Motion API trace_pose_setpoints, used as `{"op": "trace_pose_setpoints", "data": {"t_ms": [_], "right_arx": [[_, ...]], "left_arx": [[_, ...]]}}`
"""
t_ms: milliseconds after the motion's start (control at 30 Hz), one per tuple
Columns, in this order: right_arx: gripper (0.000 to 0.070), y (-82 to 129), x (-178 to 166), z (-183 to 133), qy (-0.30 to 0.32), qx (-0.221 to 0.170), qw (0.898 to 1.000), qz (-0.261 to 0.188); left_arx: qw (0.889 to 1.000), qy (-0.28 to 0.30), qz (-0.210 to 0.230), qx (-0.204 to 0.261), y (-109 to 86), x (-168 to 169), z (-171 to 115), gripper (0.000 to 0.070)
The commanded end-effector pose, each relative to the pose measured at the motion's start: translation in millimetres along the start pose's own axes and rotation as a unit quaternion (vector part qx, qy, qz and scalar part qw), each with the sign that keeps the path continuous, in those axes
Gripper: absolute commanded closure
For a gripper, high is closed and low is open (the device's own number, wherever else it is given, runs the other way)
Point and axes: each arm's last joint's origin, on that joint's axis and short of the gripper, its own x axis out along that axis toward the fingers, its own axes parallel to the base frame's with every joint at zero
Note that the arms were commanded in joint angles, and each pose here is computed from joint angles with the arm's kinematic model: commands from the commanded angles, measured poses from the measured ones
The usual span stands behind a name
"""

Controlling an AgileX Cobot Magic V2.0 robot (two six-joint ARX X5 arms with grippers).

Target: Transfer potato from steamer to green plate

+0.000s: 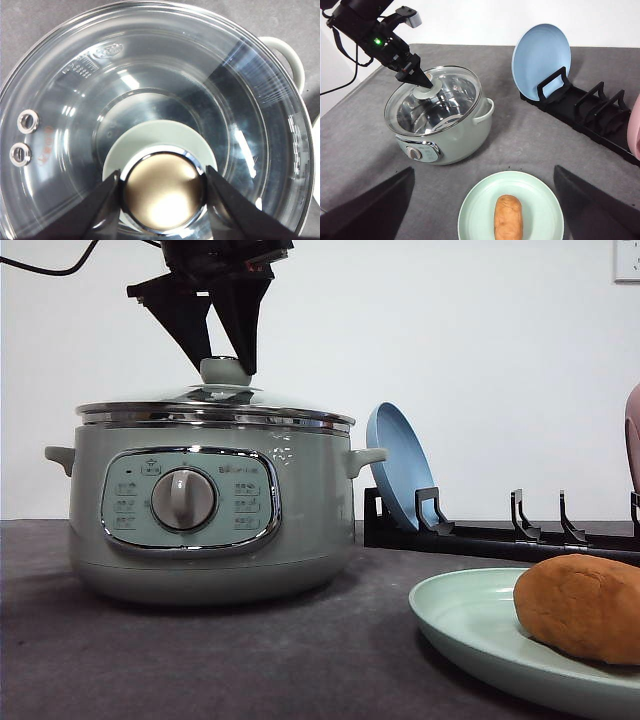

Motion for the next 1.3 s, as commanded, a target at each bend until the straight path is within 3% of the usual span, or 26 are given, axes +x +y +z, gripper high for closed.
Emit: {"op": "trace_pose_setpoints", "data": {"t_ms": [0,633,967,1267], "right_arx": [[0.0140,0.9,-2.4,3.9,-0.010,-0.003,1.000,0.002],[0.0140,0.6,-2.4,4.1,-0.013,-0.003,1.000,-0.004],[0.0140,0.6,-2.4,4.1,-0.013,-0.003,1.000,-0.005],[0.0140,0.6,-2.4,4.2,-0.013,-0.003,1.000,-0.004]], "left_arx": [[1.000,-0.023,0.007,0.005,1.8,-6.7,5.5,0.0700],[1.000,-0.031,-0.002,-0.004,9.3,-3.2,8.1,0.0700],[1.000,-0.002,-0.004,-0.005,10.0,21.5,11.7,0.0700],[0.999,0.009,-0.051,-0.005,7.2,31.2,12.5,0.0700]]}}
